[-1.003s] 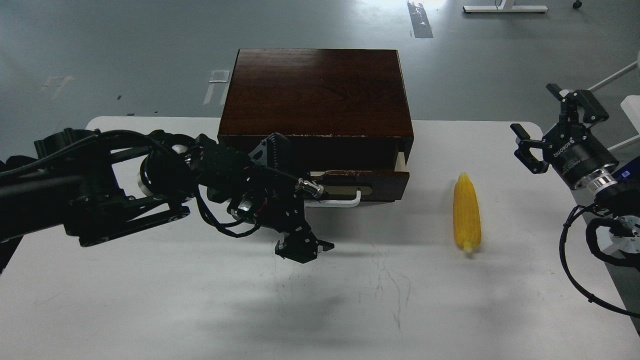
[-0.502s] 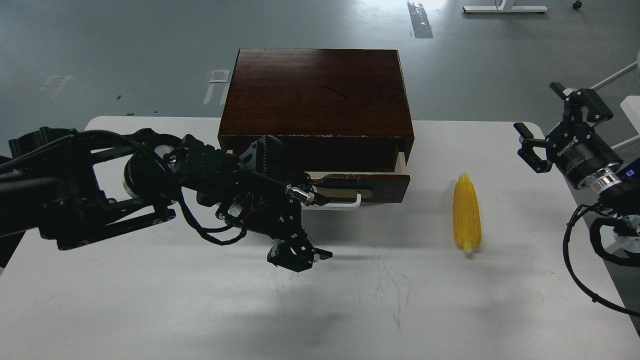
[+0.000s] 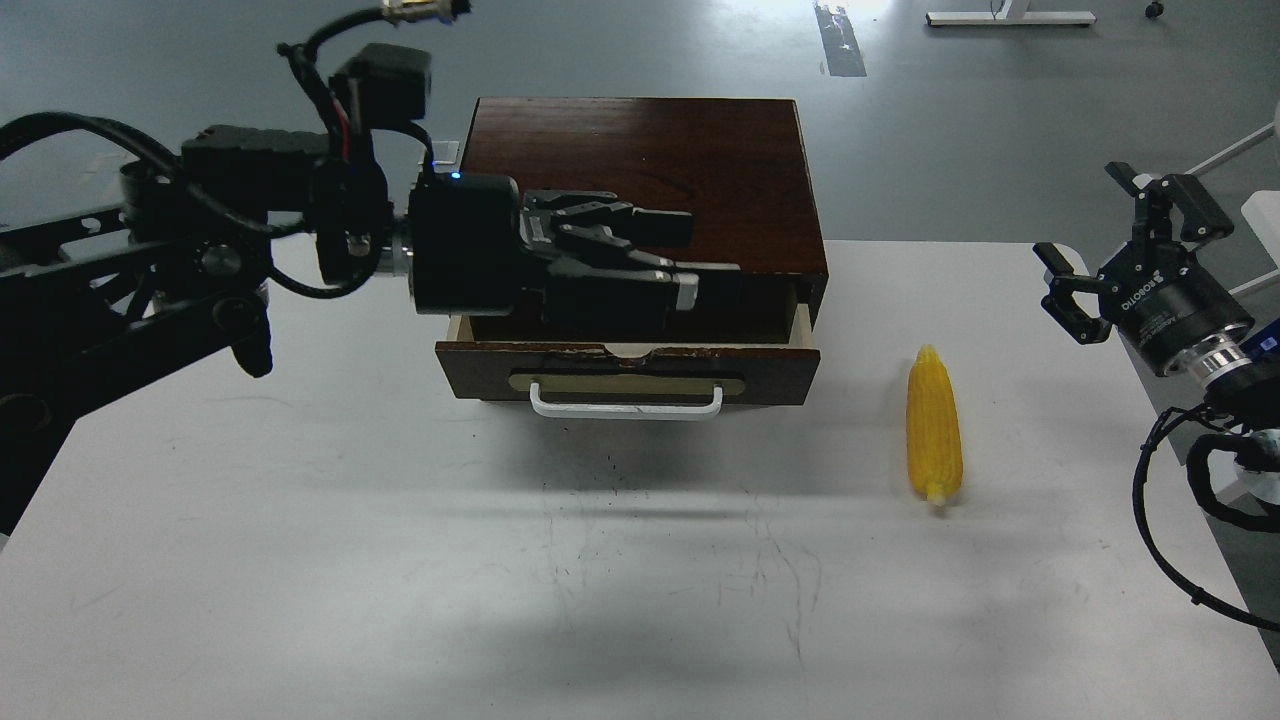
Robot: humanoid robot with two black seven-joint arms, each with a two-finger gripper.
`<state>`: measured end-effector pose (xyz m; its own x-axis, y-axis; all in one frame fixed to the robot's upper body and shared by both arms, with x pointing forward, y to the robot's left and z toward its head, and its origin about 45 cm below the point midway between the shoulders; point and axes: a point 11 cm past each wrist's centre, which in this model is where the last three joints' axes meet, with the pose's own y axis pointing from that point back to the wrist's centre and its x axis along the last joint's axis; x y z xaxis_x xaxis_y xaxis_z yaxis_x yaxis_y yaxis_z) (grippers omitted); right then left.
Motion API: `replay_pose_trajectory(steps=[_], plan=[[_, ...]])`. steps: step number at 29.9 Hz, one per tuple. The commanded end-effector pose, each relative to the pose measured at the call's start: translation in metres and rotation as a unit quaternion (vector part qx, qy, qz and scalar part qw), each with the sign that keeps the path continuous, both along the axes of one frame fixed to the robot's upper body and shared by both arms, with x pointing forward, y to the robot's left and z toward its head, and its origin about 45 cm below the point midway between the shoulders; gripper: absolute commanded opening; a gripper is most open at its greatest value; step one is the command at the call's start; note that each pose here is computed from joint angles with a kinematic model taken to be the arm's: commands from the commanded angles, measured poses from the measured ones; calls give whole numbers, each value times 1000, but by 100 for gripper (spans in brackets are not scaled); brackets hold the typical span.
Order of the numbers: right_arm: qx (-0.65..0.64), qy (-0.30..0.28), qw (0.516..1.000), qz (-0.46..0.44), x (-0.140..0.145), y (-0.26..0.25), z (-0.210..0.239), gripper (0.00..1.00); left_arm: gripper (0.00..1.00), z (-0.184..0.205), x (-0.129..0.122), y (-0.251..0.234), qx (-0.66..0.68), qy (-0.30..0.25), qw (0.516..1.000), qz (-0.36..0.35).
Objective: Put corn in drawer with both arms
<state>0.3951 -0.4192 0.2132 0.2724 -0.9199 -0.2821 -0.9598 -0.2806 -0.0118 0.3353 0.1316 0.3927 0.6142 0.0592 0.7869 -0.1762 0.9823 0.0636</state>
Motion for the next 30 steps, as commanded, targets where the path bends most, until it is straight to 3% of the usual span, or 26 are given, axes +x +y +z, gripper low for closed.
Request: replay_pose_trajectory(steps=[1, 3, 5, 9, 14, 17, 22, 26, 30], plan=[[-3, 1, 1000, -2, -1, -4, 0, 100, 99, 0, 22, 38, -143, 170, 972, 80], [-4, 0, 1000, -2, -1, -4, 2, 100, 99, -19, 42, 70, -216, 256, 931, 145], [-6, -1, 1000, -1, -2, -6, 4, 100, 99, -34, 57, 95, -250, 291, 903, 194], [-14, -6, 1000, 0, -4, -12, 13, 100, 99, -85, 73, 146, -281, 336, 852, 288], [-32, -7, 999, -5, -8, -25, 22, 100, 99, -118, 82, 191, -337, 364, 792, 355], [-63, -2, 998, -7, -14, -41, 29, 100, 99, -132, 81, 206, -360, 378, 766, 375], [-145, 10, 989, 24, -19, -51, 41, 100, 99, -142, 75, 207, -359, 397, 762, 365], [-281, 10, 956, 83, -17, -53, 59, 100, 99, -141, 75, 206, -360, 398, 762, 361], [-387, 29, 910, 145, -22, -49, 48, 100, 99, -140, 76, 205, -361, 396, 763, 360]])
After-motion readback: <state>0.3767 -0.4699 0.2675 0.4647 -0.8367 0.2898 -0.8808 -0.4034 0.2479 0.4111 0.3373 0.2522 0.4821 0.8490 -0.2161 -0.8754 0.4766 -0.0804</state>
